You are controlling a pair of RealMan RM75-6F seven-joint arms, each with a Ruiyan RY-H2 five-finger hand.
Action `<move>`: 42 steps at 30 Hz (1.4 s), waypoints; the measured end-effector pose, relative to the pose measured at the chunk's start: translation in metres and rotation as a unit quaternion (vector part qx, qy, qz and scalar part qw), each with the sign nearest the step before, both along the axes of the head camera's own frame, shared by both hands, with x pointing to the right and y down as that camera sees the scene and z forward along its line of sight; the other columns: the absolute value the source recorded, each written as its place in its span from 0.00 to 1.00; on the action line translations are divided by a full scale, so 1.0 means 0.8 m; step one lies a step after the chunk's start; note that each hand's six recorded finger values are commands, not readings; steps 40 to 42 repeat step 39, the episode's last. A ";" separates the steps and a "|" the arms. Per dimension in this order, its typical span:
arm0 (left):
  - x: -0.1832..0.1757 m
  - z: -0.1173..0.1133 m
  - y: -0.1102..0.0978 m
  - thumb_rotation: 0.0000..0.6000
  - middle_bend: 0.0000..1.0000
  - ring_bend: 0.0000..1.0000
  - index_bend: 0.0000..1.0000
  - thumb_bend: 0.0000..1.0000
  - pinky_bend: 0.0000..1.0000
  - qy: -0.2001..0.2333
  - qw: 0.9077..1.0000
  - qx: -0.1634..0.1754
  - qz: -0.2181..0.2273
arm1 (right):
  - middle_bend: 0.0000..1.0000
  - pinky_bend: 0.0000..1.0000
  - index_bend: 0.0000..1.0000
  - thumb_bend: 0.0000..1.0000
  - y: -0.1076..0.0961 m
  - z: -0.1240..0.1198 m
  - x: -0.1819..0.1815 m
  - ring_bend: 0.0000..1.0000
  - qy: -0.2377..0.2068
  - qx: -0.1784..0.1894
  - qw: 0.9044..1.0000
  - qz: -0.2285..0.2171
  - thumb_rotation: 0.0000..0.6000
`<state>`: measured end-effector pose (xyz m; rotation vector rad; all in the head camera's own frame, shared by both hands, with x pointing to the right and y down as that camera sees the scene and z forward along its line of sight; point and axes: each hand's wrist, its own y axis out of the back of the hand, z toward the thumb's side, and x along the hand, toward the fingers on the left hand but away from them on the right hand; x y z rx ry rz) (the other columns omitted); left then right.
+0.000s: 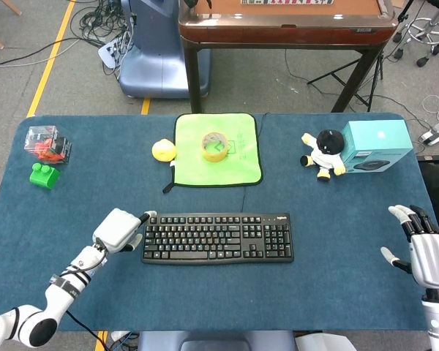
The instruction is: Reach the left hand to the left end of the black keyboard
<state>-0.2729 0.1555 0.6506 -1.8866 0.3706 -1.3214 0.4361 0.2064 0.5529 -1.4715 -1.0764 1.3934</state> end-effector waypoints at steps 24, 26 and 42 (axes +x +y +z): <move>-0.174 -0.112 0.117 1.00 0.37 0.39 0.32 0.38 0.71 -0.060 0.972 0.144 -0.174 | 0.24 0.48 0.23 0.10 -0.001 0.006 0.000 0.15 0.016 0.001 1.000 0.006 1.00; -0.185 -0.111 0.122 1.00 0.37 0.39 0.33 0.38 0.71 -0.071 0.971 0.143 -0.176 | 0.24 0.48 0.23 0.10 -0.001 0.008 -0.002 0.15 0.018 -0.001 1.000 0.004 1.00; -0.193 -0.095 0.124 1.00 0.37 0.39 0.33 0.38 0.71 -0.079 0.973 0.117 -0.181 | 0.24 0.48 0.23 0.10 -0.004 0.014 0.005 0.15 0.019 -0.014 1.000 0.014 1.00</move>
